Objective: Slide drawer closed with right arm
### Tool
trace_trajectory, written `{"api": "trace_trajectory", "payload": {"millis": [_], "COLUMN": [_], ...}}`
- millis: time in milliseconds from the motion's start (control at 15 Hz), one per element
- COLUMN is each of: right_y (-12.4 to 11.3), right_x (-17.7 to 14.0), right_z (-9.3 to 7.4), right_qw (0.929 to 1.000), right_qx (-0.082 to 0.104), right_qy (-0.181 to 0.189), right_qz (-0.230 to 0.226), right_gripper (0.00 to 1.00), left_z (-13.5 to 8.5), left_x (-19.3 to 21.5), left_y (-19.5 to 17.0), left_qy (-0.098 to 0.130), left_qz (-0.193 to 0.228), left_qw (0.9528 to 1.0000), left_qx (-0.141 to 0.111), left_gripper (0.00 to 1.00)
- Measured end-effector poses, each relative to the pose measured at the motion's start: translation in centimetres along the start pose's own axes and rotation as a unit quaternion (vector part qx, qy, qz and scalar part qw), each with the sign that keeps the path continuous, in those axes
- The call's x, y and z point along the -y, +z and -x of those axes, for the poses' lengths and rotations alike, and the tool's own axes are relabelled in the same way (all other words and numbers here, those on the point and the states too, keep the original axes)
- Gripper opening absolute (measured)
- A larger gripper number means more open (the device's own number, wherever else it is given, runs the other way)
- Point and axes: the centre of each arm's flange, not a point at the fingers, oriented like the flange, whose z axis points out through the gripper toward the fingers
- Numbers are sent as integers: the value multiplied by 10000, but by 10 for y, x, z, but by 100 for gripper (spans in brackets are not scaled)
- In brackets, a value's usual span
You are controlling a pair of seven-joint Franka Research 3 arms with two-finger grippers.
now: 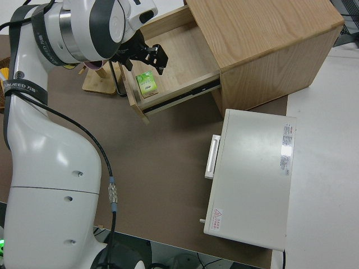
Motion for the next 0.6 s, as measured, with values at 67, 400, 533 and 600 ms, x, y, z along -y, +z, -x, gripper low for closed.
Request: {"api": "trace_trajectory", "payload": {"millis": [67,400,533,600], "right_y": [0,-3,-5,-5], "right_x": [0,-7,-7,-7], "right_z": [1,4,4,4], "right_qw": [10000,9999,10000,10000], "right_qx": [37,83,78,75], "right_qy": [0,62,18,10], "right_qz": [5,-57,-58,-59], "right_gripper": [99,99,99,99], "left_z": [0,0,0,0], "left_x": [0,0,0,0], "left_y": [0,0,0,0], "left_qy": [0,0,0,0], "left_qz": [0,0,0,0], "left_qw": [10000,10000,10000,10000], "left_qx": [0,0,0,0], "left_gripper": [100,100,100,100]}}
